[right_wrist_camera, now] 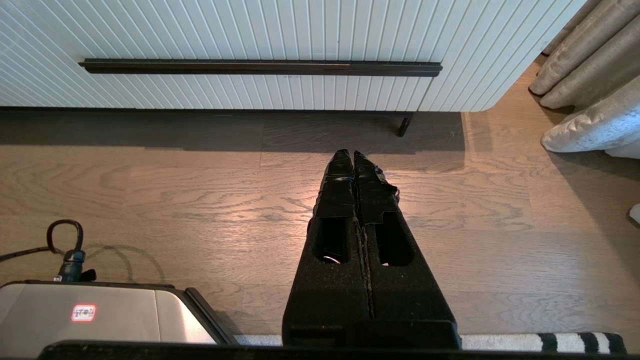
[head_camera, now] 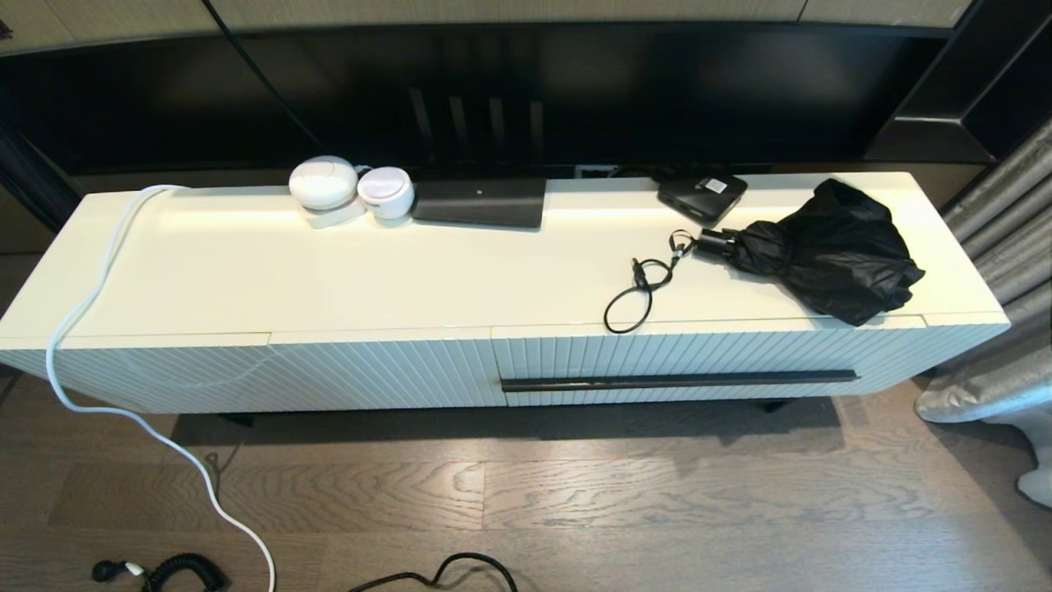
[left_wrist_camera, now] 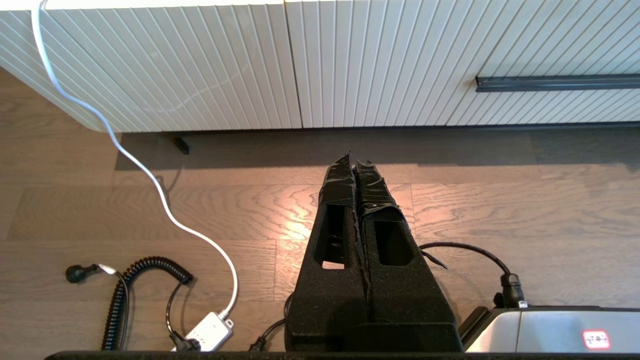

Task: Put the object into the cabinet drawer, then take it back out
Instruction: Open the drawer

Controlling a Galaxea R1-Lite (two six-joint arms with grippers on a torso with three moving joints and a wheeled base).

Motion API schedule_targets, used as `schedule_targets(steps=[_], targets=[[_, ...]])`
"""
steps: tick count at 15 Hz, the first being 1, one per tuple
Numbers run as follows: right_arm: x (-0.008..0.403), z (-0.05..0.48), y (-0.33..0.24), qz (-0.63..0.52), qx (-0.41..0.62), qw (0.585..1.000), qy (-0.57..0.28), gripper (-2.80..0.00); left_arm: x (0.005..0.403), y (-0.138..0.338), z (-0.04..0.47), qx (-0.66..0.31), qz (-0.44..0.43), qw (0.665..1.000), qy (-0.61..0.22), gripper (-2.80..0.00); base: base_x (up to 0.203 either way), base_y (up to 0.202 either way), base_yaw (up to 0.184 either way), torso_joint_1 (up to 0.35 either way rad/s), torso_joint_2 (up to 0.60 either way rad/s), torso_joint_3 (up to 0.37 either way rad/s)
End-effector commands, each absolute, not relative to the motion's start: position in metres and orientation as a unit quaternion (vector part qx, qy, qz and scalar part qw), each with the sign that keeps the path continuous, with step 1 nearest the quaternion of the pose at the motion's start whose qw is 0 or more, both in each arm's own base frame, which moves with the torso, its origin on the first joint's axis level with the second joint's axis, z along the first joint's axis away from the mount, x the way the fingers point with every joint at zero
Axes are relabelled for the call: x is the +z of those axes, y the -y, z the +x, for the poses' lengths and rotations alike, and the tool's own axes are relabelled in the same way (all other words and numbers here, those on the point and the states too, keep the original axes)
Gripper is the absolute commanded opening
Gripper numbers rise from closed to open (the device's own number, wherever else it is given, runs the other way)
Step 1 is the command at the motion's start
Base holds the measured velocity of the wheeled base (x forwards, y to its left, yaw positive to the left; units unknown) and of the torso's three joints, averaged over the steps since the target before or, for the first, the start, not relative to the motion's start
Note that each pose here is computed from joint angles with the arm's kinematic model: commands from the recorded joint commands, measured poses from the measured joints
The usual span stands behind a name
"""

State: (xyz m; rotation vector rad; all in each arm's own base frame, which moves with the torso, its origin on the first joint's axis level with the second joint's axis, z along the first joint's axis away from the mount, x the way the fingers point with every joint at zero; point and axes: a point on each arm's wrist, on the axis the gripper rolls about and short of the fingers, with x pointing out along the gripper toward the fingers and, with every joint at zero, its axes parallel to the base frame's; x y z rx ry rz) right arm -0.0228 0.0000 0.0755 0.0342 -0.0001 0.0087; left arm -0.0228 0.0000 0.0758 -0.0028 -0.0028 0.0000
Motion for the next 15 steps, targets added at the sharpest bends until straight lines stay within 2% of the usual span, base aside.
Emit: schedule_targets(steps=[1,15], targets=[[0.0755,-0.0228,0.0000,0.017,0.005,1.000,0.000,-2.80,0.0758,0.0000,-0.0228,0.000,-0.002,1.000,0.001,-2.80,0.000,0.000,0.000,0.000,0.00,0.000],[0.0785,-0.0241,0.0001,-0.012,0.002,1.000,0.003,-2.80,0.0754,0.0000,-0.0227,0.000,-0.002,1.000,0.001,-2.80,0.000,0.000,0.000,0.000,0.00,0.000]])
